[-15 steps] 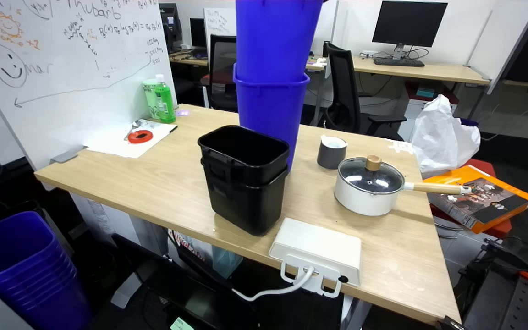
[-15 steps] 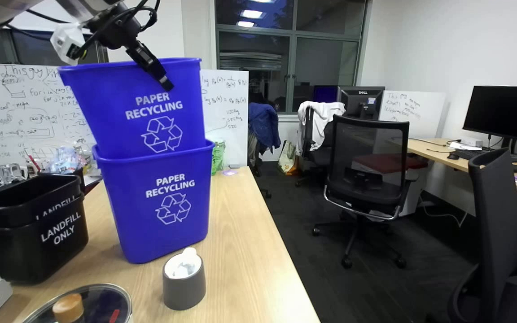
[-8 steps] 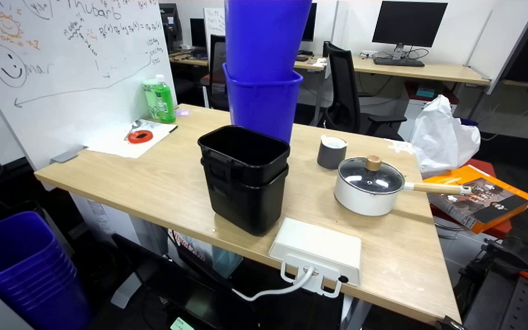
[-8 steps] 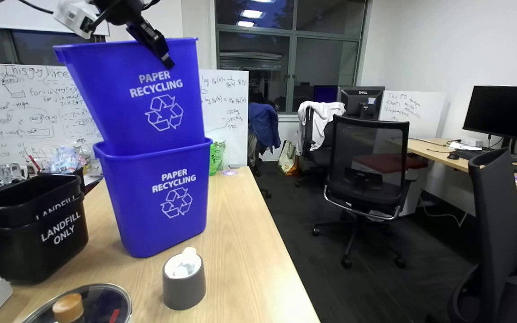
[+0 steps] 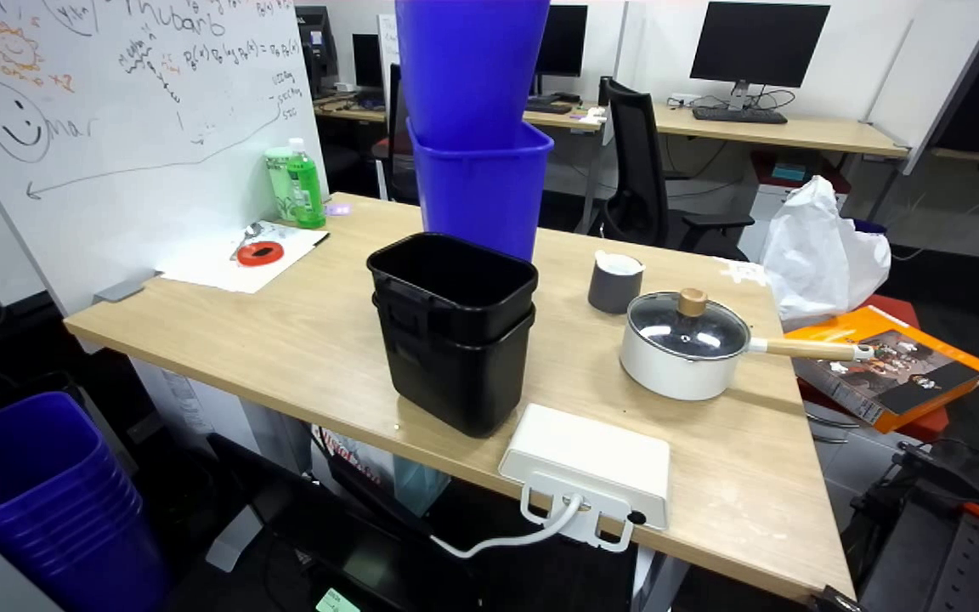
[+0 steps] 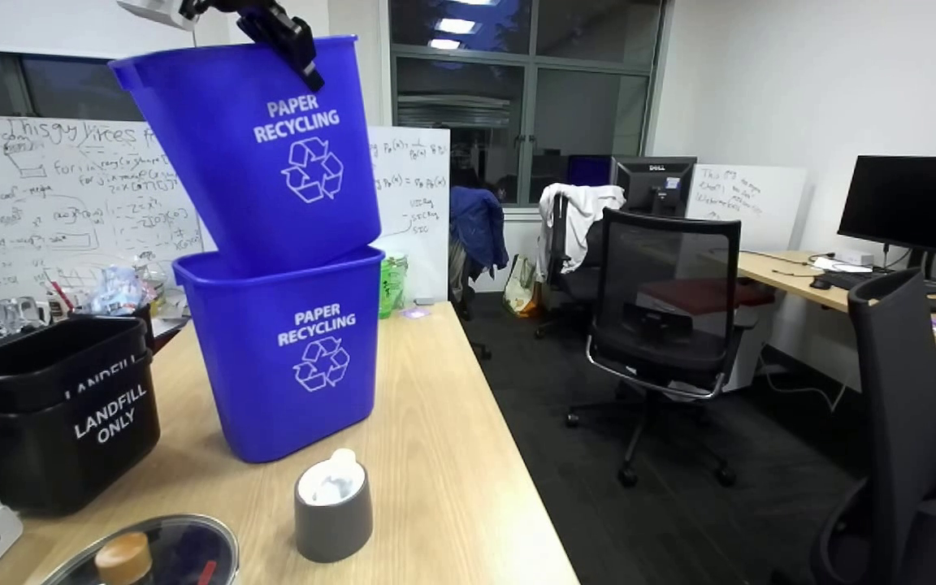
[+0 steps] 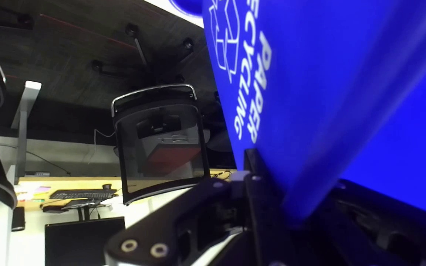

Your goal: Unstack the blue bins

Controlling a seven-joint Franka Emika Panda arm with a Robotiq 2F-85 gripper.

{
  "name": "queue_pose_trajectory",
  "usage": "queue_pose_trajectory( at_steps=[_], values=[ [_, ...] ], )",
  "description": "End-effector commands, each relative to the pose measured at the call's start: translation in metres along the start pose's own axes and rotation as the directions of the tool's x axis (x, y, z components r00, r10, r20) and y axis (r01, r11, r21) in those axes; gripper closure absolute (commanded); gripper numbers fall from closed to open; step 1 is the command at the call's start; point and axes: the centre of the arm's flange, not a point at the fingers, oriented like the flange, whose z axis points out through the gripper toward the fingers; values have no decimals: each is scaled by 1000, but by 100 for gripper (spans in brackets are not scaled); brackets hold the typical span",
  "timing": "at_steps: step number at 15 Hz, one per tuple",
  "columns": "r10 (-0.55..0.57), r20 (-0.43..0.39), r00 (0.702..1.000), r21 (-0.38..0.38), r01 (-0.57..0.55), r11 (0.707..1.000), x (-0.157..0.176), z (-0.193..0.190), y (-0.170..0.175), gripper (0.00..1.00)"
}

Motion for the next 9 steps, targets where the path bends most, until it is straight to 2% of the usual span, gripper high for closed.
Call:
queue_pose_trajectory(
  at_steps=[1,6,7,9],
  values=[
    [5,-18,1000,15,-5,1000,25,8,-12,99],
    [10,-33,999,24,-9,1000,28,15,-14,99],
    [-3,-18,1000,2,3,1000,11,12,-6,95],
    [-3,-24,1000,4,3,1000,13,13,-7,95]
  ],
)
